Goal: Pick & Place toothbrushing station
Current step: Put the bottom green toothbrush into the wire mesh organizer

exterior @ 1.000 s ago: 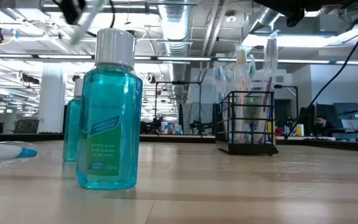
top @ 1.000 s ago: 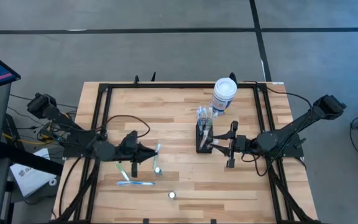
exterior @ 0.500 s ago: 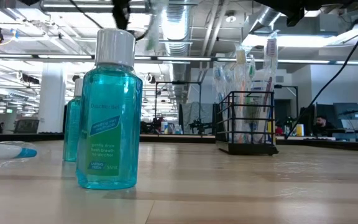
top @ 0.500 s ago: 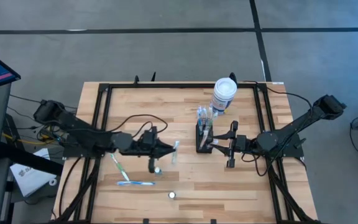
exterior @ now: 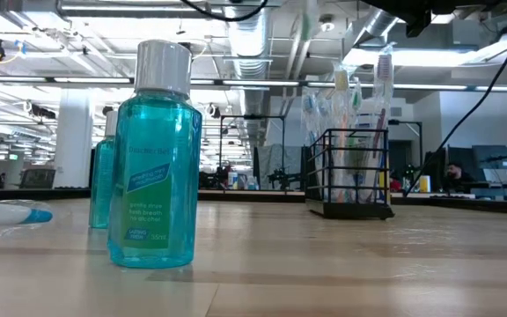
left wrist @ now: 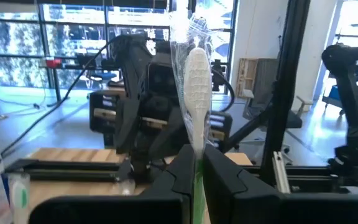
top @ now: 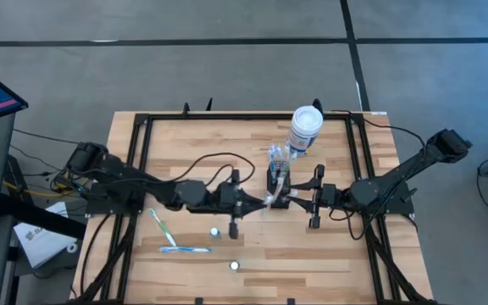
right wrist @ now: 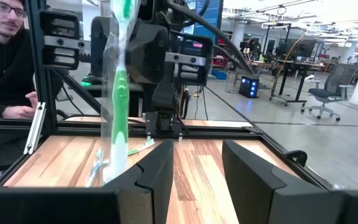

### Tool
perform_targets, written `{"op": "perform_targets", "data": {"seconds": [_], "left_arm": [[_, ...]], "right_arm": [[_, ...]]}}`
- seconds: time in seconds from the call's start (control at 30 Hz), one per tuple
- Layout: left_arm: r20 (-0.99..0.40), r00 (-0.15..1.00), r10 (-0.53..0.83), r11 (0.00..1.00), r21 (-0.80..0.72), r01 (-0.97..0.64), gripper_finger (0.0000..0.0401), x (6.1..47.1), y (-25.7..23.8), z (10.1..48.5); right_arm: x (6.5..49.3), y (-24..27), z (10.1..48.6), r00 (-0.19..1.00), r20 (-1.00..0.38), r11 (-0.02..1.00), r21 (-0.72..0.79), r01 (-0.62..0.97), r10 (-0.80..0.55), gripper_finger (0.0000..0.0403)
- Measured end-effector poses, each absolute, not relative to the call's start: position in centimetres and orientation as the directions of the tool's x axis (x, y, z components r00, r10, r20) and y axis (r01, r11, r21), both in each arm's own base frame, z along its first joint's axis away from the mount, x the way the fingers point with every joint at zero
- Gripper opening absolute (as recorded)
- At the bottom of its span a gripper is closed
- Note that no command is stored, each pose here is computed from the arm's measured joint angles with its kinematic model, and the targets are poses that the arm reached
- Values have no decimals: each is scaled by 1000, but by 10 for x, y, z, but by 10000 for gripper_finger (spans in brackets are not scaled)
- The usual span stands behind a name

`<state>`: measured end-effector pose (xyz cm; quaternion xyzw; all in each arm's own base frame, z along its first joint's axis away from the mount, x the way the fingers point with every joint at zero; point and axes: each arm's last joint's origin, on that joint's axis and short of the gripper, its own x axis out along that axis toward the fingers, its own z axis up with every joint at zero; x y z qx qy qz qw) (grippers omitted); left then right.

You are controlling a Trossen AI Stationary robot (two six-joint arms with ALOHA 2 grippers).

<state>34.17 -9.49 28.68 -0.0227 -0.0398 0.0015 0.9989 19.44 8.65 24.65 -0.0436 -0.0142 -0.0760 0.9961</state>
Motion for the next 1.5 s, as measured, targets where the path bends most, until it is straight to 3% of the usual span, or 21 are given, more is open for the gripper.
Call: {"op": "perform_targets", "data": {"seconds": [0.67,1.5], "left_arm": [[73,994,81,997,1,-81,6,398,-73,272],[117,987,107,993,36,-112,6,405,-65,266]], "right_arm": [[194,87,246,988,35,985,-77,152,-149,128],[200,80,246,993,44,993,-41,114,-112,128]]}}
